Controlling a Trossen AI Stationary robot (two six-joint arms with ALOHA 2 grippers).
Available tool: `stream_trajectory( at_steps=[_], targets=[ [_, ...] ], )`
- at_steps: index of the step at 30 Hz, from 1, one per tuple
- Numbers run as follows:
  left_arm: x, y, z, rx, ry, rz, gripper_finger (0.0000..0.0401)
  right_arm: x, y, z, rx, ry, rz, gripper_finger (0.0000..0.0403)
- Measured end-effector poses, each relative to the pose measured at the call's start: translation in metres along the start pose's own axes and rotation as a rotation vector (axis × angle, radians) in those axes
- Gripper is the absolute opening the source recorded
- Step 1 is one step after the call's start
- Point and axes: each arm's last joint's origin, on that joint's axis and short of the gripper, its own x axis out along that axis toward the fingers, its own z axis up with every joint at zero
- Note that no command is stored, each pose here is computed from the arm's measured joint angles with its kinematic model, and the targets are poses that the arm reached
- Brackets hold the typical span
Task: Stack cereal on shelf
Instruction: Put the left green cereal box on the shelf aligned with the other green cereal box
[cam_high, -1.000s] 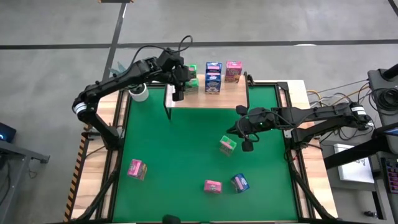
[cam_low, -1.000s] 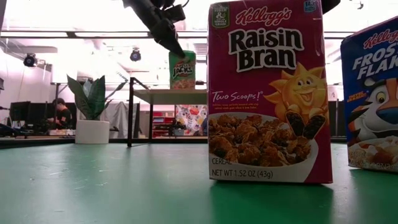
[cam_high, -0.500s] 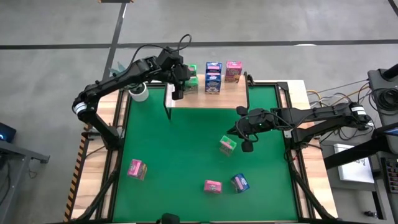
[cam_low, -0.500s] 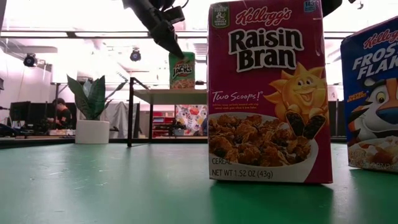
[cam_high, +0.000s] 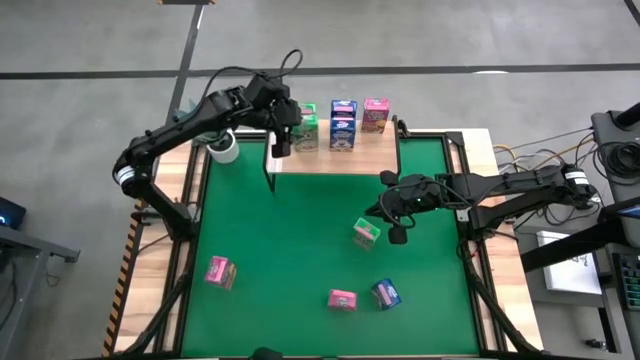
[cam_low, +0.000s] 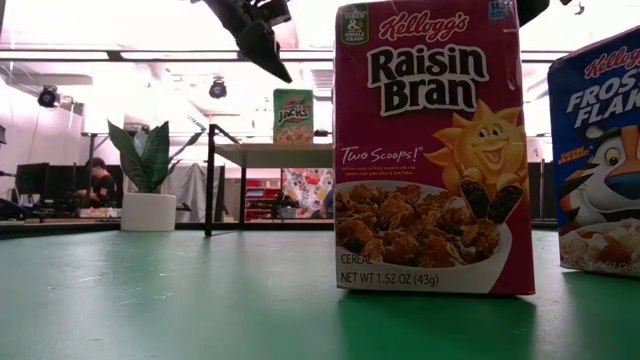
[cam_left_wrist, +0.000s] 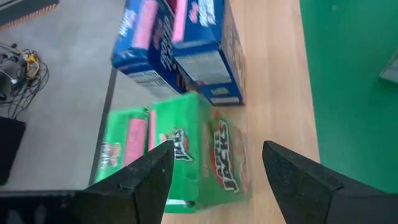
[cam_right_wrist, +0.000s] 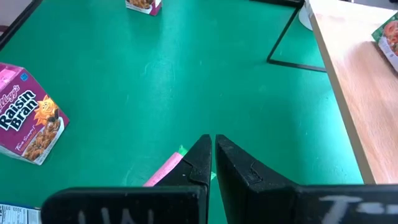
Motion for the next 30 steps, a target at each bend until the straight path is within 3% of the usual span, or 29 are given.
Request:
stream_trajectory(
  at_steps=[7,18,30],
  targets=[
    [-0.015,0.006,0.012,-0.005,-0.058,0.037,0.0186,0.000,0.000,0.001,-0.011,-0.009,-0.001,0.0012],
    [0.007,0.007,0.002,-0.035,0.008,0.096,0.0011,0.000,0.000,0.002,-0.019,-0.021,-0.003,0.0012],
    [0.011,0.007,-0.002,-0.023,0.058,0.103,0.0005,0.000,0.000,0.002,-0.018,-0.021,-0.003,0.0012]
  ],
)
